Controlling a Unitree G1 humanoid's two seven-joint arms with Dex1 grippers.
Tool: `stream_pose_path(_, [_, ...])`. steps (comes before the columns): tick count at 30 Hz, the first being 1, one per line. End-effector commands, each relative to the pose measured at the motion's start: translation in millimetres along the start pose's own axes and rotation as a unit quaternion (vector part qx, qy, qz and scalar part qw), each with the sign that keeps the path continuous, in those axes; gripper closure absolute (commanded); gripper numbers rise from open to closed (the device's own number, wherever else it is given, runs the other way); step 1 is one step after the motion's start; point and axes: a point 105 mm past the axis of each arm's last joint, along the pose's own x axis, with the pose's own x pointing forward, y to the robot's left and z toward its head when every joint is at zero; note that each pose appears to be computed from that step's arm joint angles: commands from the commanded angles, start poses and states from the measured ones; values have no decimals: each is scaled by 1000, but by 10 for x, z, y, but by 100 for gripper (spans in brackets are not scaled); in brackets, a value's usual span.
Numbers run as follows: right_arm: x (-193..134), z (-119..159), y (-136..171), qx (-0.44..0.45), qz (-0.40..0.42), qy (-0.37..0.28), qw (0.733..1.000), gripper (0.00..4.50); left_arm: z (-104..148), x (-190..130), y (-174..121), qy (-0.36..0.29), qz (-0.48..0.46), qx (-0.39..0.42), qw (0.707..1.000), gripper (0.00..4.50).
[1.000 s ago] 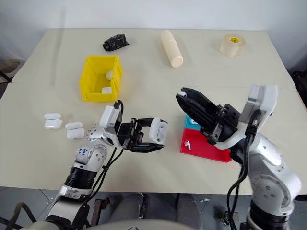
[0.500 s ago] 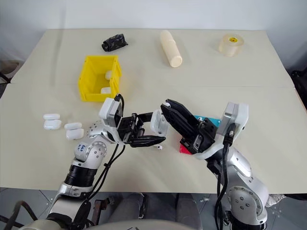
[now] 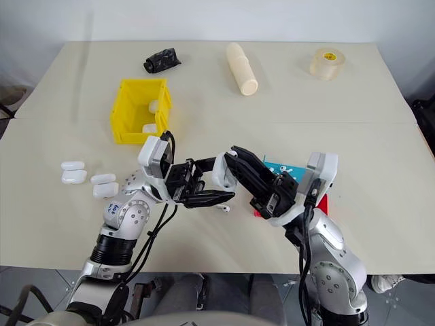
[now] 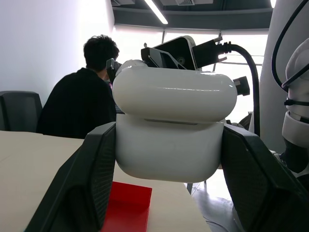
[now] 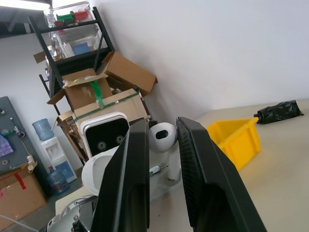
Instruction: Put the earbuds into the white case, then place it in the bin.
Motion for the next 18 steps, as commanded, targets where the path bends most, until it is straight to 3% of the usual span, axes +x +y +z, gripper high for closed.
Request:
stream_pose_path(1, [-6,1,19,-15,8,-1,1000,402,137,78,-50,-19,-22,22,999,167])
stream_pose_path(13, [-86,-200,28,-47,30,47,997,402,183,106,-43,-29,-28,25,999,167])
stream_pose_path(17, [-92,-218,39,-21,38,52,998,402,191,109,-41,-30,-28,26,999,167])
stream_pose_path(18, [-91,-211,34,-18,37,51,998,367,193,110,-41,-30,-28,27,999,167])
